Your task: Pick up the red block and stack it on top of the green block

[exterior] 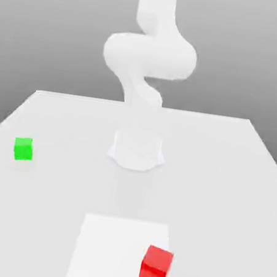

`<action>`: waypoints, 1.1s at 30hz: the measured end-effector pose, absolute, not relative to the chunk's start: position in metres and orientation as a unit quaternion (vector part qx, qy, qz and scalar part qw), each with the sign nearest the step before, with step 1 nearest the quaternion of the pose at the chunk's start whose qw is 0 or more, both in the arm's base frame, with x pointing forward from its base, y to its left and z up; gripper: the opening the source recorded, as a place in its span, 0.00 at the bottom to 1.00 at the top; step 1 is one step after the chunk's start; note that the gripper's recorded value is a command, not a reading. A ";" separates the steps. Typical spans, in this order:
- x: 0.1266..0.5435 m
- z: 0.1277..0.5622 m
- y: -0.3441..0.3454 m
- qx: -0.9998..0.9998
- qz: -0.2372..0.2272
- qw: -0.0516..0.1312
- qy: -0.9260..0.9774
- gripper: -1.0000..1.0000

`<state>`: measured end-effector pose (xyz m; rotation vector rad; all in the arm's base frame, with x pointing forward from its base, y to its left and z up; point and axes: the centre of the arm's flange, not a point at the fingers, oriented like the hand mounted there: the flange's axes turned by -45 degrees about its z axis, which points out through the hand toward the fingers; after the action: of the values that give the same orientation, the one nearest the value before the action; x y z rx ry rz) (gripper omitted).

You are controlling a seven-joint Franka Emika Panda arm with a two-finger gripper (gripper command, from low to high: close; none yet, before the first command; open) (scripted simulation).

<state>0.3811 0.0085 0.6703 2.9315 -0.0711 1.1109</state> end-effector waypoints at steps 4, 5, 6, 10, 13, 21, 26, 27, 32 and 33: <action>0.429 0.597 0.020 0.954 0.295 0.011 -0.049 0.50; 0.438 0.578 0.022 0.958 0.281 0.012 -0.055 0.50; 0.446 0.559 0.025 0.962 0.267 0.013 -0.060 0.50; 0.472 0.480 0.033 0.974 0.209 0.016 -0.083 0.50; 0.481 0.420 0.039 0.981 0.166 0.017 -0.100 0.50; 0.470 0.266 0.060 0.989 0.048 0.007 -0.142 0.50; 0.454 0.189 0.068 0.987 0.003 0.000 -0.160 0.50; 0.454 0.177 0.069 0.987 0.002 -0.001 -0.161 0.50; 0.452 0.152 0.069 0.987 0.001 0.000 -0.161 0.00; 0.453 0.152 0.069 0.987 0.001 -0.001 -0.161 0.00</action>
<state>0.4525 0.0689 0.1523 3.1018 -0.5049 0.0032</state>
